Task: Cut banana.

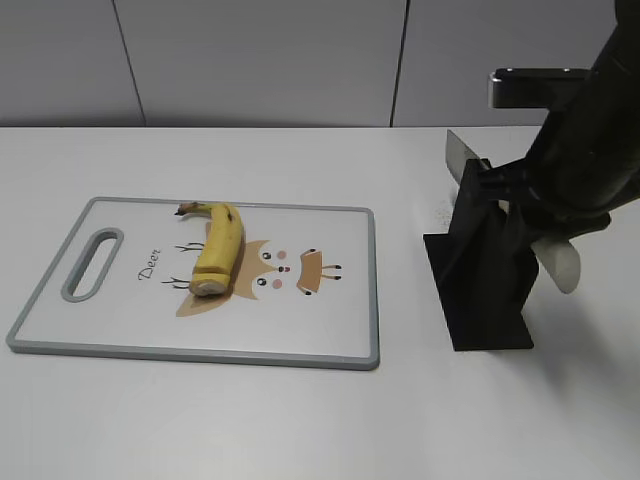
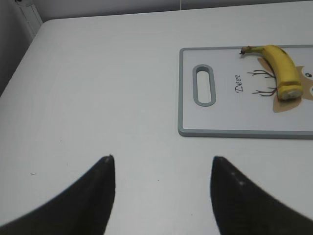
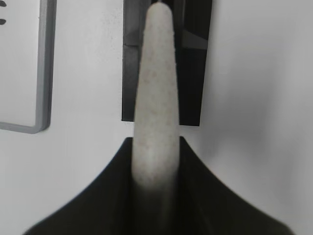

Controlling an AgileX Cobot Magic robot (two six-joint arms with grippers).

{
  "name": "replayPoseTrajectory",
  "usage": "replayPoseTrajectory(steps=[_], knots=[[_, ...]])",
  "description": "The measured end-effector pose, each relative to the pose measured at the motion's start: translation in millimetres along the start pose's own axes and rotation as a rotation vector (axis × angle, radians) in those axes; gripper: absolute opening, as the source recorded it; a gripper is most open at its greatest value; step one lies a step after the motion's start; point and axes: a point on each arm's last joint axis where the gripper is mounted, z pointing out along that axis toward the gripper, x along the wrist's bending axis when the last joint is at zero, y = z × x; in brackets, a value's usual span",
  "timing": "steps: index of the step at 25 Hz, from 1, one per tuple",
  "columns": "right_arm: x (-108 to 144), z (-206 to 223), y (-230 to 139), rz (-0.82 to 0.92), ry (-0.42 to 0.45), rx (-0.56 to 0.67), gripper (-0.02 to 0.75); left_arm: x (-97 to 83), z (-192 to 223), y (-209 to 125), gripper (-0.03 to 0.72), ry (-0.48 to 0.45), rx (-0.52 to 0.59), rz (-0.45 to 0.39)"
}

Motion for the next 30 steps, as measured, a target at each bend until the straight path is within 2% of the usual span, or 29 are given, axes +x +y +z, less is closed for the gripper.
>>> replayPoseTrajectory(steps=[6, 11, 26, 28, 30], knots=[[0, -8, -12, 0.018, -0.005, 0.060, 0.169, 0.0, 0, 0, 0.589, 0.000, 0.000, 0.000], [0, -31, -23, 0.023, 0.013, 0.056, 0.169, 0.0, 0, 0, 0.589, 0.000, 0.000, 0.000], [-4, -10, -30, 0.035, 0.013, 0.059, 0.169, 0.0, 0, 0, 0.589, 0.009, 0.001, -0.006], [-4, -10, -29, 0.034, 0.014, 0.055, 0.196, 0.1, 2, 1, 0.589, 0.088, 0.023, -0.052], [-2, -10, -29, 0.033, 0.025, 0.052, 0.321, -0.4, 3, 2, 0.589, 0.153, 0.038, -0.095]])
